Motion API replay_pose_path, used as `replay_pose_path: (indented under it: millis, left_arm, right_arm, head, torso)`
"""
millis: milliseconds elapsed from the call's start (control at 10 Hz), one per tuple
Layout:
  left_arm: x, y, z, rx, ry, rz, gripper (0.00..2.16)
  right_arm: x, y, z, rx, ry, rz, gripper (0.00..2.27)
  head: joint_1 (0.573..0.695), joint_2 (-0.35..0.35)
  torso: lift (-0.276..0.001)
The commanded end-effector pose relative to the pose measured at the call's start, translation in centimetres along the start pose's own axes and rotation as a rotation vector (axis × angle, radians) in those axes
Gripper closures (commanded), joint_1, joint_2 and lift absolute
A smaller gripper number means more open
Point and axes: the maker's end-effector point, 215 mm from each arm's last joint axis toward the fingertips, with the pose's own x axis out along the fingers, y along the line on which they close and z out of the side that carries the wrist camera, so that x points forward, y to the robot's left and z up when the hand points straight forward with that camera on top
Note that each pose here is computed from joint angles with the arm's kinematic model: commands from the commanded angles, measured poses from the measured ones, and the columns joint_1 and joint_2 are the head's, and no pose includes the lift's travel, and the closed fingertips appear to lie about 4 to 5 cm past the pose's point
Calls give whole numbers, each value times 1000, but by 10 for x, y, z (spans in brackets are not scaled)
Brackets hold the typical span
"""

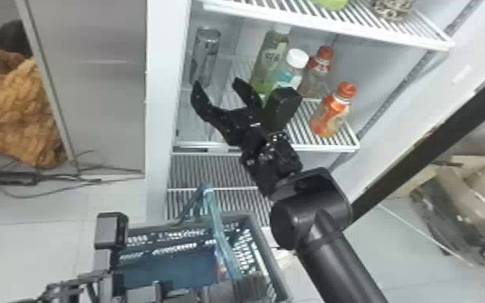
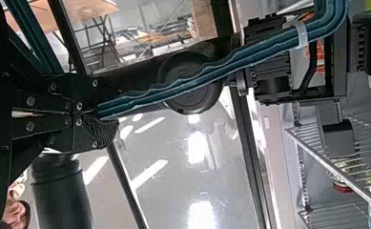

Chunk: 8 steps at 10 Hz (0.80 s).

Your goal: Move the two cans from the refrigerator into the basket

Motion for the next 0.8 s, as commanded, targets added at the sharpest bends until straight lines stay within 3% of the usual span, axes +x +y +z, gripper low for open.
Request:
replay_pose_path:
  millis: [0, 700]
  left_arm:
    - [1, 0, 0, 0, 2, 1, 1187]
    - [3, 1, 1, 1, 9, 1, 1187]
  right_arm:
    - [7, -2, 2, -12, 0, -1, 122]
    - [37, -20, 10, -23, 1, -28, 85]
  head:
    - [695, -307]
    - [695, -305]
  torso:
    - [-276]
    - [-276]
